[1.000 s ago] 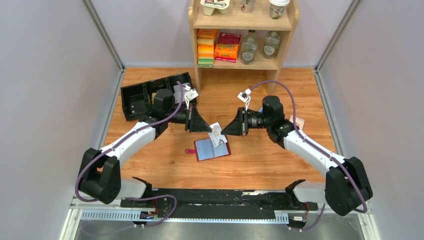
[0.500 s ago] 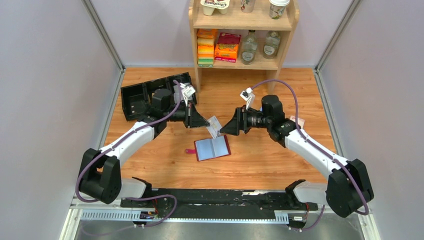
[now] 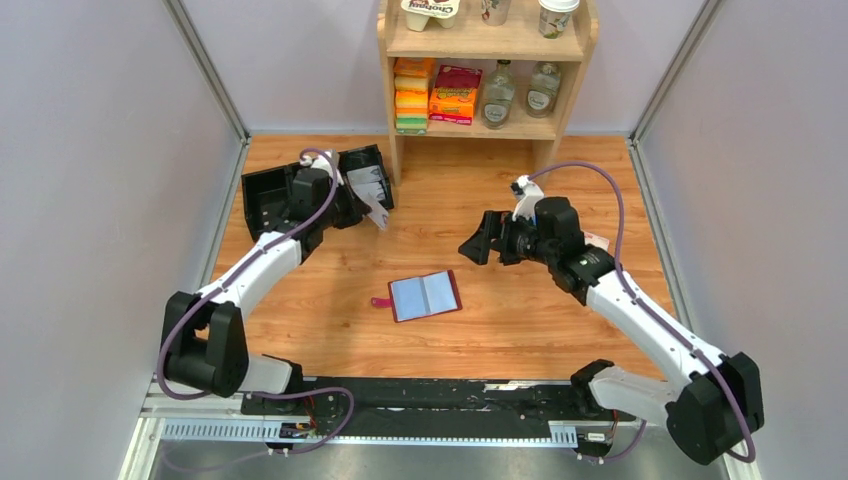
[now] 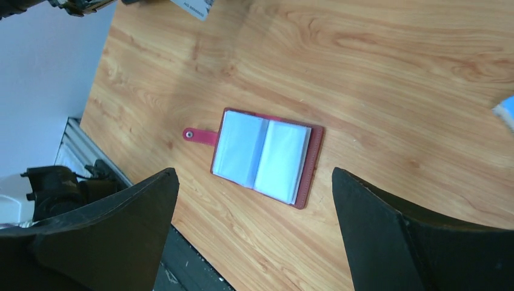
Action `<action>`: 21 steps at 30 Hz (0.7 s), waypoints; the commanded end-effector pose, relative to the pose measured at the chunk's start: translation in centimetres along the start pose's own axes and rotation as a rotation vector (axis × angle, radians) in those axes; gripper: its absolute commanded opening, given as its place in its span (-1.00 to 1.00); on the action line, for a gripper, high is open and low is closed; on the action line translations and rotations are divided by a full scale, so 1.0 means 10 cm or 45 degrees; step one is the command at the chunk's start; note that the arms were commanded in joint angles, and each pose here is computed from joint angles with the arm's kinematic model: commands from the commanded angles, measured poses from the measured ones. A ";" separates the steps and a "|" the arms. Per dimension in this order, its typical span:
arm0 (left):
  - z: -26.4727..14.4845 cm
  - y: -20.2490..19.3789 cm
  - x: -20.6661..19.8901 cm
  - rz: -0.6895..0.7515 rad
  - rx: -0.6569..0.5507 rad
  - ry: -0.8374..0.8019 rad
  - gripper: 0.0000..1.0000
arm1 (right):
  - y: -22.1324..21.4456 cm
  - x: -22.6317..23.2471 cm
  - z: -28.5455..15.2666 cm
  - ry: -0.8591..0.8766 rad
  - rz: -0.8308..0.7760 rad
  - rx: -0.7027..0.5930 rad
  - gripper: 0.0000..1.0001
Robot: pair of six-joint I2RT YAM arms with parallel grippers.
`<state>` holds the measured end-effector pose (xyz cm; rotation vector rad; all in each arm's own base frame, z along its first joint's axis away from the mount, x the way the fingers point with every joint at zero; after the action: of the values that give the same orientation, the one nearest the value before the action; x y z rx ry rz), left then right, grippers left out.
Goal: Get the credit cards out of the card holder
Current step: Place the credit card in the storage box.
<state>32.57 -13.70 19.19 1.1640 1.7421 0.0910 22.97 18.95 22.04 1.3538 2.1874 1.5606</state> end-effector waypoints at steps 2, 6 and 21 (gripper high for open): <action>0.15 0.61 0.03 -0.142 -0.354 0.175 -1.00 | 0.25 -0.02 -0.22 -0.127 -0.012 -0.230 1.00; 0.45 0.81 0.06 -0.172 -0.368 0.233 -1.00 | 0.23 -0.02 -0.28 -0.110 -0.002 -0.331 1.00; 1.23 0.94 0.20 -0.232 -0.264 0.310 -0.50 | 0.14 -0.01 -0.21 -0.055 -0.078 -0.218 1.00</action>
<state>47.19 -12.44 15.01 0.8881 2.0282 0.3098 22.22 17.22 23.06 1.3169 2.0006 1.6027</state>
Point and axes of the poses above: each gripper's point midway between its finger pads, its own z axis out along the fingers, its own x axis along the line the jaws close on, y = z × x, the point moved 6 cm from there along -z, back along the fingers, and after that the axes turned 14 degrees about -z, right-handed, at the moved point
